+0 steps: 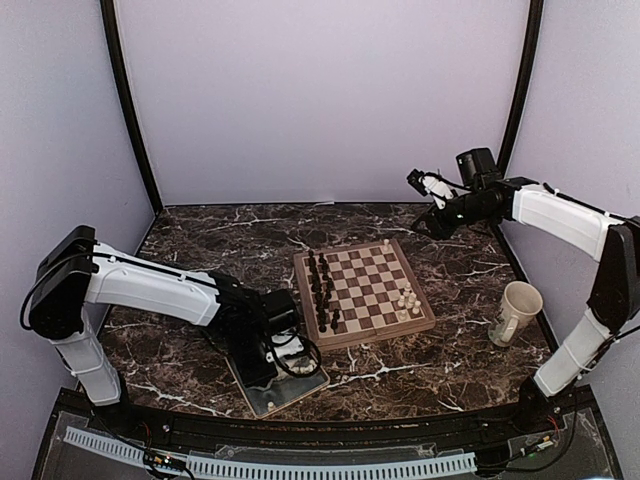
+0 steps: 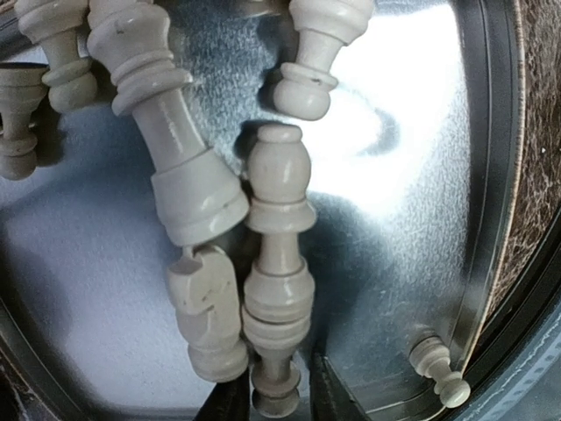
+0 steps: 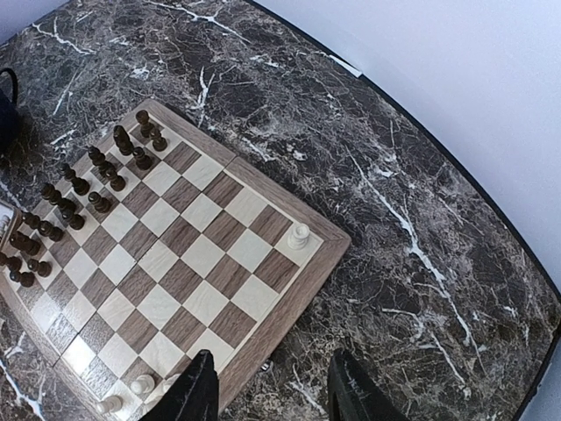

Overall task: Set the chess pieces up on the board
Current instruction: Pick up the chess pile from the storage box.

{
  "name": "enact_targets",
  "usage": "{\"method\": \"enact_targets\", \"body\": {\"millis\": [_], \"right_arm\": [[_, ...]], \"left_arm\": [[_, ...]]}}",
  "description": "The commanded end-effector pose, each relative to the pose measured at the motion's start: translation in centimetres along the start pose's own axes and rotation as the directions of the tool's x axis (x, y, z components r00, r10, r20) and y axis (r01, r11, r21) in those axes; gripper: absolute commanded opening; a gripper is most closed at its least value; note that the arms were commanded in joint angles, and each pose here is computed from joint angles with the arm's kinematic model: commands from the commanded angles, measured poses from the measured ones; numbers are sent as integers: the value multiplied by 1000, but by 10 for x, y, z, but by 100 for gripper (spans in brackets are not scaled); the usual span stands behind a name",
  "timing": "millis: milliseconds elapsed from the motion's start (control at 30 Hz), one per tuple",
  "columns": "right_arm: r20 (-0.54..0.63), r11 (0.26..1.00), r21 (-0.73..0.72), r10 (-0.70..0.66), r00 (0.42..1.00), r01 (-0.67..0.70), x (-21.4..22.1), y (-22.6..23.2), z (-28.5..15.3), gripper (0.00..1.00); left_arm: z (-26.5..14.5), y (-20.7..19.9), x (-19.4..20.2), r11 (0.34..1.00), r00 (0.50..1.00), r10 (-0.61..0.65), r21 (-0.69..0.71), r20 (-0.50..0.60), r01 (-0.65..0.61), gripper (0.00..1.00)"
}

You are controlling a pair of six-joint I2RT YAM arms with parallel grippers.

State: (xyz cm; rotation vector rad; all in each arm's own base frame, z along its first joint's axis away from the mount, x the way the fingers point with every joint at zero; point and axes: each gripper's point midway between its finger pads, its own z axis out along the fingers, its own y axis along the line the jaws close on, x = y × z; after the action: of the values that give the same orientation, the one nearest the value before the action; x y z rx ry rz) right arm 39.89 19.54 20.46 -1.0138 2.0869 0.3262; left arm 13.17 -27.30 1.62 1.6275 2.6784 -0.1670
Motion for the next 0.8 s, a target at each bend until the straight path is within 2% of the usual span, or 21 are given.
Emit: {"method": "enact_targets", "body": {"millis": [0,167,267,500,700,767], "right_arm": [[10,1000,-22,15,1000,-15,-4,1,2,44],[20,998,-53,23,1000,-22,-7,6,0,44],[51,995,-99,39,998,-34,-16,15,-4,43],[104,956,-285,106,989,-72,-34,51,-10,43],[76,893,-442,126,989,-80,-37,101,-8,45],[19,853,-510,138,990,-109,-27,122,3,45]], "left_arm": [[10,2,6,999,999,-11,-52,-39,9,25],[6,4,10,997,998,-26,-73,-65,21,10],[-10,3,5,997,999,-23,-75,-28,21,5],[-52,-4,-30,998,979,-31,-42,201,40,1],[-74,-2,-57,996,919,-73,-21,387,88,0],[-80,-2,-63,994,893,-97,-3,440,109,0]]}}
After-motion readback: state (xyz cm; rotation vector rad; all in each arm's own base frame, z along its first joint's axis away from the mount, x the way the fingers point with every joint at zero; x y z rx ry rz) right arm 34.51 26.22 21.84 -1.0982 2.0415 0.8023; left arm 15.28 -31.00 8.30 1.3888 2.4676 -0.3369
